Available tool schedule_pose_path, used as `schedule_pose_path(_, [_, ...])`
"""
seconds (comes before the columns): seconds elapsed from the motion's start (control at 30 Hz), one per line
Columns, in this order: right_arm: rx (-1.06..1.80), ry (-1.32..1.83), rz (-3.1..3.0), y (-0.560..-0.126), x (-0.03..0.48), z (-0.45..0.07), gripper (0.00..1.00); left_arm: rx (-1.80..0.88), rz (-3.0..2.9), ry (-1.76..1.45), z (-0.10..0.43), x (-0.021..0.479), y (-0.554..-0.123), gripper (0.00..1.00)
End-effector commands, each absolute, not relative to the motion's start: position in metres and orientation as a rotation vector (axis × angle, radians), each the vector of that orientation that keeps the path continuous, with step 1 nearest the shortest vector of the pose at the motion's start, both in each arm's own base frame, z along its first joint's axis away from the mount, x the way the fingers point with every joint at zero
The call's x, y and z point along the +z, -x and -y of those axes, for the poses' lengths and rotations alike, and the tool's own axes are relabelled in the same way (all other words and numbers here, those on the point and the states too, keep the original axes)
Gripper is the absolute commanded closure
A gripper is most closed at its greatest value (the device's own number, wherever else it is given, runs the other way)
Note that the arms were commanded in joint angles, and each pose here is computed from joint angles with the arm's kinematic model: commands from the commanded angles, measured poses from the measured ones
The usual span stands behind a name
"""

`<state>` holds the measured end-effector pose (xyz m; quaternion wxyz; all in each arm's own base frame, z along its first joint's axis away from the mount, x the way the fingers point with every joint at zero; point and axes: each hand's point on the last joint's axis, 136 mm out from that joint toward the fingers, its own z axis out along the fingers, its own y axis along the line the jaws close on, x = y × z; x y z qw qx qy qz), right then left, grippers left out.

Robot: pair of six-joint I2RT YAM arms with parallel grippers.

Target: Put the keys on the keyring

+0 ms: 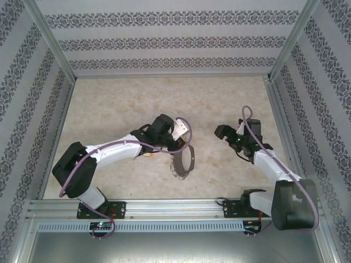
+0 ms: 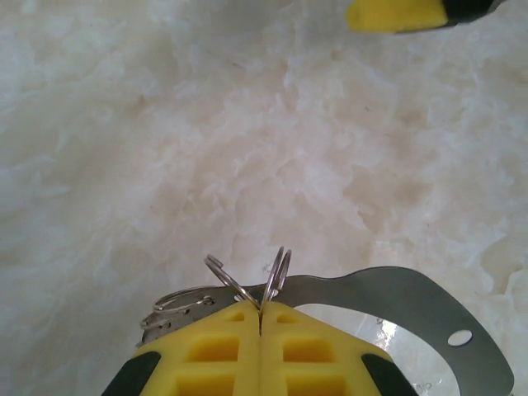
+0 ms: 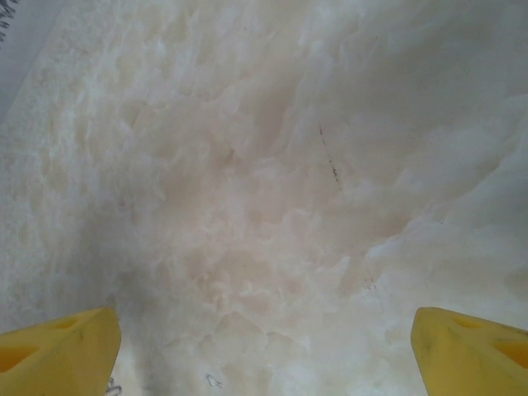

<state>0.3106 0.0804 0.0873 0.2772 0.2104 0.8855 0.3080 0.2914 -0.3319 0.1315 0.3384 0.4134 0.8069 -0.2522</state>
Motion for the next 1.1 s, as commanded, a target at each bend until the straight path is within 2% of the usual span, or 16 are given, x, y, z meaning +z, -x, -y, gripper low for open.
schedule_pose_path(0.0, [0.823,-0.469,-2.341,-0.332,0.101,-0.088,0.1,-0.716,-2.019,-1.11,0.34,0.156,-0.298,1.0])
schedule_pose_path(0.23, [0.842,-0.434,-2.335,-0.343,0.107,-0.098,0.12,-0.722,-1.999,-1.105,0.338,0.168,-0.307,1.0])
schedule_pose_path(0.7, [0.827,-0.381,-2.339,-0.336,0.11,-0.109,0.14,-0.704,-1.988,-1.04,0.32,0.177,-0.317,1.0])
schedule_pose_path(1.07, [0.858,-0.196,-2.368,-0.309,0.123,-0.138,0.22,-0.531,-2.045,-0.743,0.287,0.181,-0.368,1.0])
